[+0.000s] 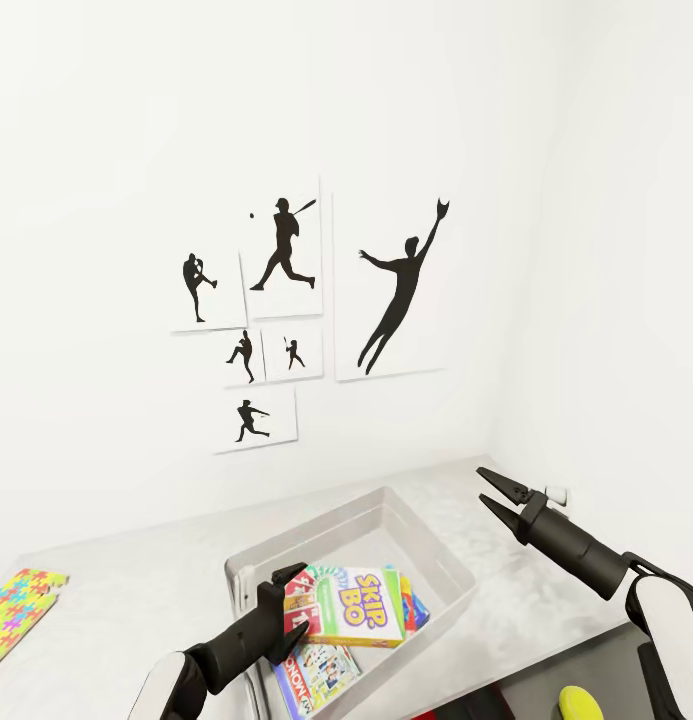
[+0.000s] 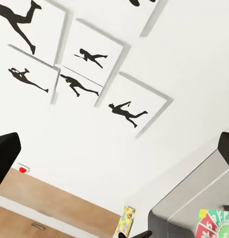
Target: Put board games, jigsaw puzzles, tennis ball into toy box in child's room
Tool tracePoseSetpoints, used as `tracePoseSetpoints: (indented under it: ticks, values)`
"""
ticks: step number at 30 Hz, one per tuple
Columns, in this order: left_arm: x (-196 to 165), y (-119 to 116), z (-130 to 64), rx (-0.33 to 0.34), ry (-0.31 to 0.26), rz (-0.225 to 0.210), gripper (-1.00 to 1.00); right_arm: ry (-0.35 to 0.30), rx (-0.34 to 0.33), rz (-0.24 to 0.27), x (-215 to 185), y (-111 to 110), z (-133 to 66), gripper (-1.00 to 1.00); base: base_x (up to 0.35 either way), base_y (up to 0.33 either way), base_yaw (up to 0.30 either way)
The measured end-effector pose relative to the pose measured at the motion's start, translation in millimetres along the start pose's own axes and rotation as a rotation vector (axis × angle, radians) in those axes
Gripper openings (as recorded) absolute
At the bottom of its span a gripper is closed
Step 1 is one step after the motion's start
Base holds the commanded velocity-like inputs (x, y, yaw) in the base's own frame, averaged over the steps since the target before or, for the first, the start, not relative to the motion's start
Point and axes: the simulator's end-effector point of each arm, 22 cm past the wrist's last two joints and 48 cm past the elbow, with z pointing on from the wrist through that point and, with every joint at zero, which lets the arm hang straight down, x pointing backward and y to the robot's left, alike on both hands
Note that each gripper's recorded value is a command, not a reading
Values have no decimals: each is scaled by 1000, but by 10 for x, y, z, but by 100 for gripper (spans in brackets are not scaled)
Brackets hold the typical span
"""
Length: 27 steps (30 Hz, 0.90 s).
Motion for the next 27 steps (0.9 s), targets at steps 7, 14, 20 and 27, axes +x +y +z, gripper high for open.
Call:
tracePoseSetpoints:
  ticks: [7,14,20,27]
  values:
    - [9,-12,-2,3,4,3,100,1,0,0,3,1,2,100,0,0,0]
    - [44,-138,-26,27,19,26,100,1,0,0,5,2,3,100,0,0,0]
    - [112,-314,-106,63,42,68,100,2,-1,0,8,3,5,100,0,0,0]
    - [213,-480,-213,98,76,118,100,2,-1,0,8,2,5,100,0,0,0]
